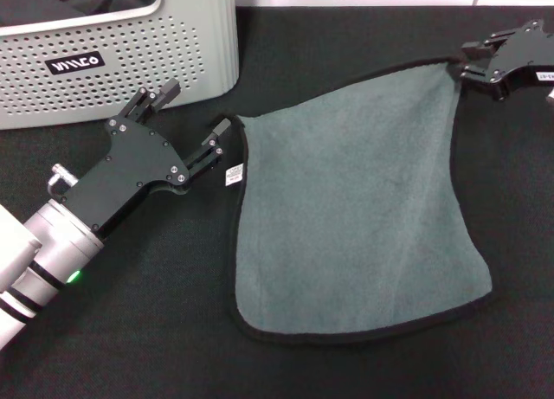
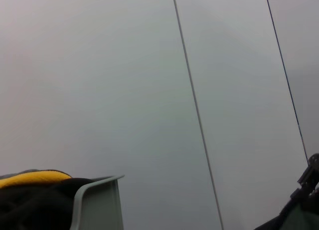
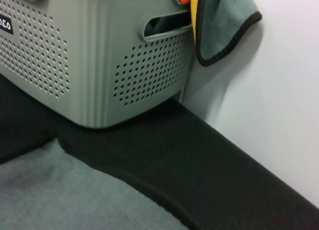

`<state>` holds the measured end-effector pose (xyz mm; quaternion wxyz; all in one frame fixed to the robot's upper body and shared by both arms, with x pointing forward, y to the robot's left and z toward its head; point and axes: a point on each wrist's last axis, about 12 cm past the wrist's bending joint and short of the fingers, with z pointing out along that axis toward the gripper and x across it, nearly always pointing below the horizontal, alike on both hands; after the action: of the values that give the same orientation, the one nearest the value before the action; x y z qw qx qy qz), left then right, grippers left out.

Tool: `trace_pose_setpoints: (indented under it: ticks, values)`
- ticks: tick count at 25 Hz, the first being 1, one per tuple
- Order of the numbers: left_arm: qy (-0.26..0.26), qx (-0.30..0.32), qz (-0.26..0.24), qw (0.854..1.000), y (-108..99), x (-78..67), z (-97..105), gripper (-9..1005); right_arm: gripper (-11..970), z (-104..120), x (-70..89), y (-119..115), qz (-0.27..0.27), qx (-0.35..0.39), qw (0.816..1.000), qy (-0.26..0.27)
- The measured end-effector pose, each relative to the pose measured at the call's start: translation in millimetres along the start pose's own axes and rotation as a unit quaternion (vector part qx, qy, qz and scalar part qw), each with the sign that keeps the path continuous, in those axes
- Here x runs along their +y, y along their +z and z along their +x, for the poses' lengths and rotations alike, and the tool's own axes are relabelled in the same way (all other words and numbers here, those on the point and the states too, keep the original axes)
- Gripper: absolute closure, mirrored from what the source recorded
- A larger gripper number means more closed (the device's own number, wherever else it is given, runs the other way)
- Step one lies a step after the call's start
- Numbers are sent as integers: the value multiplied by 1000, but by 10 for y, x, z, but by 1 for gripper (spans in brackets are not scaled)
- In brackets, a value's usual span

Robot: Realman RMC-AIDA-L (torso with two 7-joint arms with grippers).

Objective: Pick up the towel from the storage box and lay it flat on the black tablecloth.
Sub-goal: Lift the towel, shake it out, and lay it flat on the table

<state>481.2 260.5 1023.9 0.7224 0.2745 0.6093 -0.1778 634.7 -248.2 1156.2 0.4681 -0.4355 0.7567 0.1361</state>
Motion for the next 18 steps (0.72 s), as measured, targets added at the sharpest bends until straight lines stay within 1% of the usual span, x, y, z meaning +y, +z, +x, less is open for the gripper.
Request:
trace_pose_setpoints:
  ticks: [3, 6, 9, 10, 11, 13, 14, 17, 18]
  values:
    - [0, 0, 1, 1000, -1, -2, 1, 202, 637, -37, 14, -39, -2, -5, 1000, -7]
    - [1, 0, 5, 1000, 7, -10, 0, 203, 763, -133, 36, -77, -14, -13, 1000, -11]
    - [-4, 1, 21, 1000, 33, -42, -2, 204, 815, -266, 69, -121, -28, -17, 999, -30]
    - [-9, 0, 31, 999, 53, -59, -6, 204, 832, -266, 69, -121, -28, -17, 999, -30]
    - [-15, -1, 42, 999, 84, -73, -15, 204, 849, -323, 88, -142, -35, -17, 998, -42]
    - [-26, -2, 62, 998, 139, -98, -30, 205, 884, -553, 144, -214, -54, -5, 995, -86]
    - [-31, -3, 72, 997, 180, -109, -41, 205, 901, -596, 153, -226, -56, -3, 994, -92]
    - [-36, -4, 98, 995, 263, -148, -59, 206, 953, -867, 204, -320, -64, 7, 988, -141]
    - [-39, -4, 103, 994, 278, -157, -63, 207, 953, -989, 227, -373, -63, 9, 984, -164]
